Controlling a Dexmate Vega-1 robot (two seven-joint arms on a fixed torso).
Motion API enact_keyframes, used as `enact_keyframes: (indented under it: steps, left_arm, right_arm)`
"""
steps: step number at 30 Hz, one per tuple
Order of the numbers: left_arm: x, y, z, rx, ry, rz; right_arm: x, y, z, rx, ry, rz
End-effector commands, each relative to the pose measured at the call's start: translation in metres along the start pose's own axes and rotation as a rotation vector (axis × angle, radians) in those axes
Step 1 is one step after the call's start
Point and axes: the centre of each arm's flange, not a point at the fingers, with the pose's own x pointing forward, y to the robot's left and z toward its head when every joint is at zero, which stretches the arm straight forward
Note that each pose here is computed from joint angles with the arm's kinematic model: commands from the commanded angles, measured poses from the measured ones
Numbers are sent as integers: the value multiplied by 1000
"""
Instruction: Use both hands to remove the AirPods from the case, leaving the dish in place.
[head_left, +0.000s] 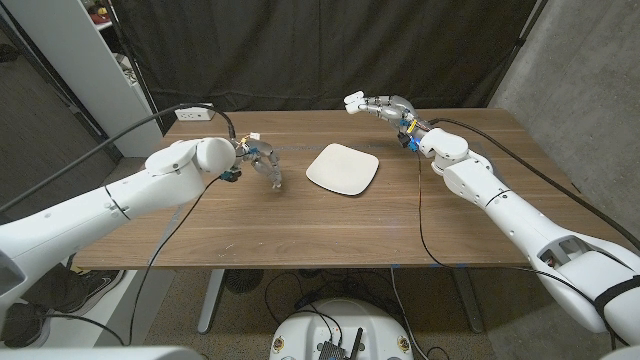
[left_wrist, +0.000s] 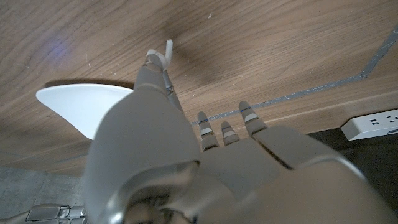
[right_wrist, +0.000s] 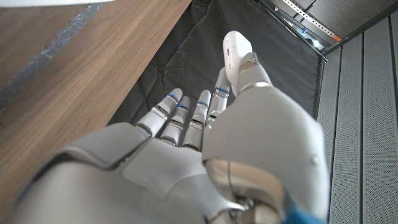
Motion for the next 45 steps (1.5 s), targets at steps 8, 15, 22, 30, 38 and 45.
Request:
enact_keyframes:
  steps: [8, 15, 22, 30, 38, 45]
  left_arm:
    - [17, -28, -13, 1, 54, 3]
    - [20, -39, -27, -54, 67, 14]
    - [20, -47, -37, -114, 67, 34]
    - [16, -44, -43, -109, 84, 42]
    - [2, -27, -43, -74, 88, 53]
    - [-16, 6, -34, -74, 9, 231]
  right_arm:
    - [0, 3, -1, -1, 4, -10]
    - [-1, 6, -2, -1, 7, -12]
    - [-3, 8, -2, -4, 14, -19]
    - [-5, 11, -3, 0, 18, -22]
    - [-5, 12, -2, -3, 10, -20]
    - [-4, 13, -1, -5, -1, -23]
